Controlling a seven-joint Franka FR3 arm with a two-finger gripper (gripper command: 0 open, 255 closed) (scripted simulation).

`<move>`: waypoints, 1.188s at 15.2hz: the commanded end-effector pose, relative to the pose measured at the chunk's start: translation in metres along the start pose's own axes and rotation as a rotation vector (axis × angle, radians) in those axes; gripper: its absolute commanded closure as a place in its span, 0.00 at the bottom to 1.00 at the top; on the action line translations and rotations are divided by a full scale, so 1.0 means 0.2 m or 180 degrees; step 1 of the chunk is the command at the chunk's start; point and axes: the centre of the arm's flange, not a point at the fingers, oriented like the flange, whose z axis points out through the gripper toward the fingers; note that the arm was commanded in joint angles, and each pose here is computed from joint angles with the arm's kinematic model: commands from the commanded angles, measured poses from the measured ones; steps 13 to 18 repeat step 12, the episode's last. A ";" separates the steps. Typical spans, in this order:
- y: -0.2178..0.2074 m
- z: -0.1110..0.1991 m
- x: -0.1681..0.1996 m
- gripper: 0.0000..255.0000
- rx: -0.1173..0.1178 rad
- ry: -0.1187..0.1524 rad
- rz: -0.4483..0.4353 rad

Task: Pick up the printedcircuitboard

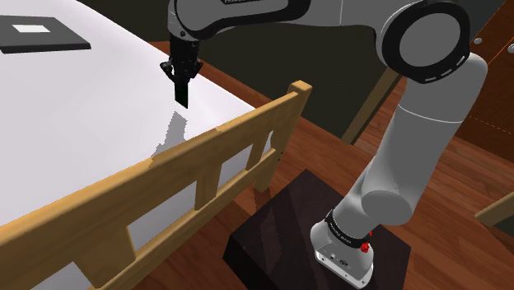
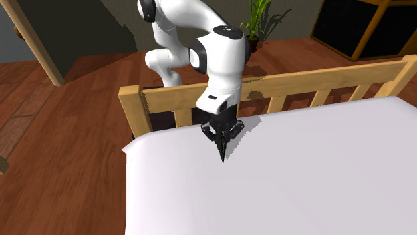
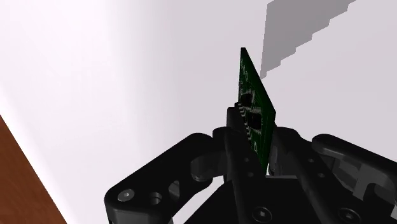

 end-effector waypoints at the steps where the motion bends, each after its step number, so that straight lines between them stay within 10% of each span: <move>1: 0.00 -0.05 0.01 1.00 0.0000 -0.0001 0.0000; 18: 0.01 -0.29 0.04 1.00 0.0000 -0.0001 0.0000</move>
